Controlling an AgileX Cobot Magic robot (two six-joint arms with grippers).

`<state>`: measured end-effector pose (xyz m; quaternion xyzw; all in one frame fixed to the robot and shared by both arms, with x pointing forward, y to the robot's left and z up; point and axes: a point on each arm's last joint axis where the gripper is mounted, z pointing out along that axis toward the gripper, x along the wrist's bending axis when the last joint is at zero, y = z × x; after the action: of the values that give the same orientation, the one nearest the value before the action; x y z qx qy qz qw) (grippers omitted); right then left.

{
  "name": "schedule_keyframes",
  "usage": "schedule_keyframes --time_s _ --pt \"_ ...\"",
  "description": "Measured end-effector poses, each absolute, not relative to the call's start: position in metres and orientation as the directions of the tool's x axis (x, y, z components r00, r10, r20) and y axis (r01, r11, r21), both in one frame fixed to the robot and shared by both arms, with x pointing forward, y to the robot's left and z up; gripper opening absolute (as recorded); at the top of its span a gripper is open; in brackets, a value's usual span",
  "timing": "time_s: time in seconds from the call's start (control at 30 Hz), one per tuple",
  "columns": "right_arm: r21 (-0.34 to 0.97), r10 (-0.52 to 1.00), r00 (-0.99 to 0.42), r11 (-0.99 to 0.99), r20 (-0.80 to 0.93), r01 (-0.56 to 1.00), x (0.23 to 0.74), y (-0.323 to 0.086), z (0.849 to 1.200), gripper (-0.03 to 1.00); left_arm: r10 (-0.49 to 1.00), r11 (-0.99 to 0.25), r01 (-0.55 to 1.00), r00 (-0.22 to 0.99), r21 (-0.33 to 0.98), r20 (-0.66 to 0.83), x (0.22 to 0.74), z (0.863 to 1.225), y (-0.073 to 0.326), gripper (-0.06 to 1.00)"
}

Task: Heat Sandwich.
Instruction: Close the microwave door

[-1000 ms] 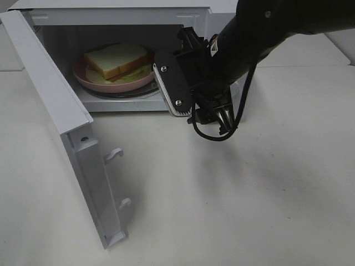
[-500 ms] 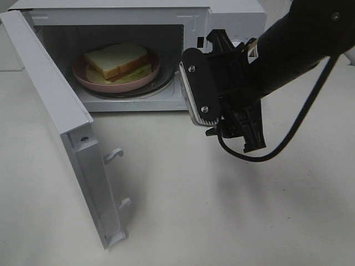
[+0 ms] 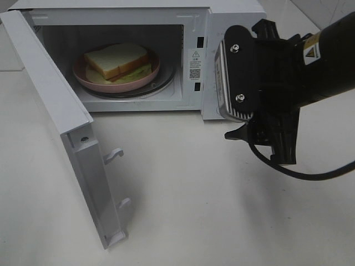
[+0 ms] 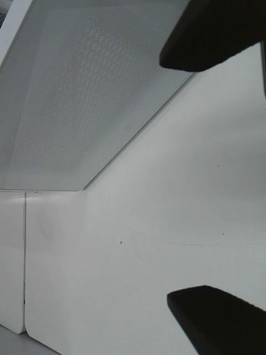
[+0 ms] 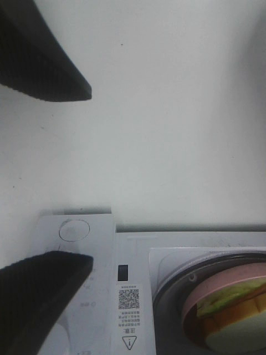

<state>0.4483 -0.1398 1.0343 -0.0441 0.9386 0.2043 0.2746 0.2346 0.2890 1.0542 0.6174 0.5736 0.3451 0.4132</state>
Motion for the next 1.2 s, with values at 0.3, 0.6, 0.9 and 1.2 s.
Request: schedule_keyframes --time_s 0.3,0.6,0.9,1.2 --pt "0.472 0.202 -0.851 0.88 -0.486 -0.061 0.425 -0.156 1.049 0.76 0.993 -0.001 0.423 0.104 0.906 -0.048 0.235 1.054 0.289 0.99" --pt "0.566 0.367 -0.845 0.819 -0.39 0.095 0.408 -0.168 1.065 0.76 0.993 -0.001 0.423 0.104 0.906 -0.048 0.235 1.054 0.289 0.99" --pt "0.627 0.534 -0.81 0.724 -0.244 0.288 0.391 -0.181 1.075 0.76 0.993 -0.001 0.423 0.104 0.906 -0.048 0.235 1.054 0.289 0.99" --pt "0.608 0.646 -0.756 0.643 -0.106 0.465 0.371 -0.194 1.08 0.76 0.993 -0.001 0.423 0.104 0.906 -0.048 0.235 1.054 0.289 0.99"
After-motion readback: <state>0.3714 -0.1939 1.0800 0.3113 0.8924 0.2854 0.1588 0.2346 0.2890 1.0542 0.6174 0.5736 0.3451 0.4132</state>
